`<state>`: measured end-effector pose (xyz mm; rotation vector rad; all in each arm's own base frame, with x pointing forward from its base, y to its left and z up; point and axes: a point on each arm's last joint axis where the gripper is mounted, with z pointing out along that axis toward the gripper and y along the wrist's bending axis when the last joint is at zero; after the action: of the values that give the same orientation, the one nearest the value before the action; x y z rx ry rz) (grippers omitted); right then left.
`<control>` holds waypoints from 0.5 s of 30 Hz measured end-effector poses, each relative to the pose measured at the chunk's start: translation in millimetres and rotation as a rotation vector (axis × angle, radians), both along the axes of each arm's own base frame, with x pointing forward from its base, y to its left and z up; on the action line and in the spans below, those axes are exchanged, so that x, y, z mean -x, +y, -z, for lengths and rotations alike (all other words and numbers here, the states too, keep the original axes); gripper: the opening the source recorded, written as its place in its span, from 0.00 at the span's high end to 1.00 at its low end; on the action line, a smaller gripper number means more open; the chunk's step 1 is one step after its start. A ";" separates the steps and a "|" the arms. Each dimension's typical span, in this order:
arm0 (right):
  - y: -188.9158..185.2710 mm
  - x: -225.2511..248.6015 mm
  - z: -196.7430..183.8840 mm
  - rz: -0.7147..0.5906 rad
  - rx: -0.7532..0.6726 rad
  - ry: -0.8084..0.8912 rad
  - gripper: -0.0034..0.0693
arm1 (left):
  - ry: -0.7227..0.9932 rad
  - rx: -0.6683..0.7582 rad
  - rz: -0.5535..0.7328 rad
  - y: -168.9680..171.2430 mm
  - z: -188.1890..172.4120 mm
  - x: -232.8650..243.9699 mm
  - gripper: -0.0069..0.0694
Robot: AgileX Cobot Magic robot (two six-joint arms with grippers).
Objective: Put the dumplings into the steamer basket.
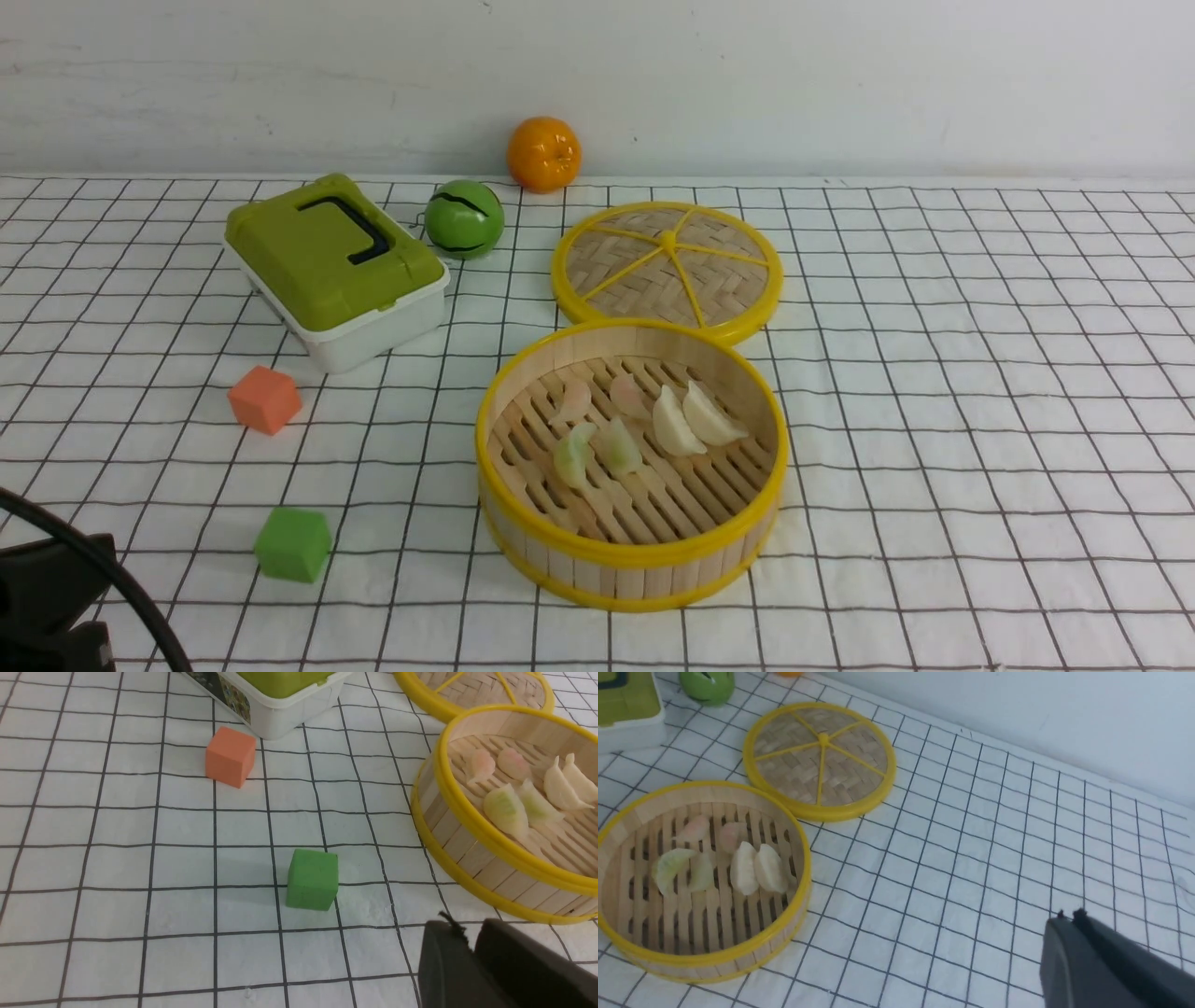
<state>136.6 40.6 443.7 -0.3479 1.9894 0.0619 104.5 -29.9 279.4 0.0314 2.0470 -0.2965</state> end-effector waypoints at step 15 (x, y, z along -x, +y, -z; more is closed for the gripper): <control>-1.5 43.1 181.2 -0.149 -0.290 -0.486 0.97 | 0.000 0.000 0.000 0.0 0.0 0.0 0.76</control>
<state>93.5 39.1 262.5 -0.2888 1.4476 0.3271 104.5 -29.9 279.4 0.0314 2.0470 -0.2965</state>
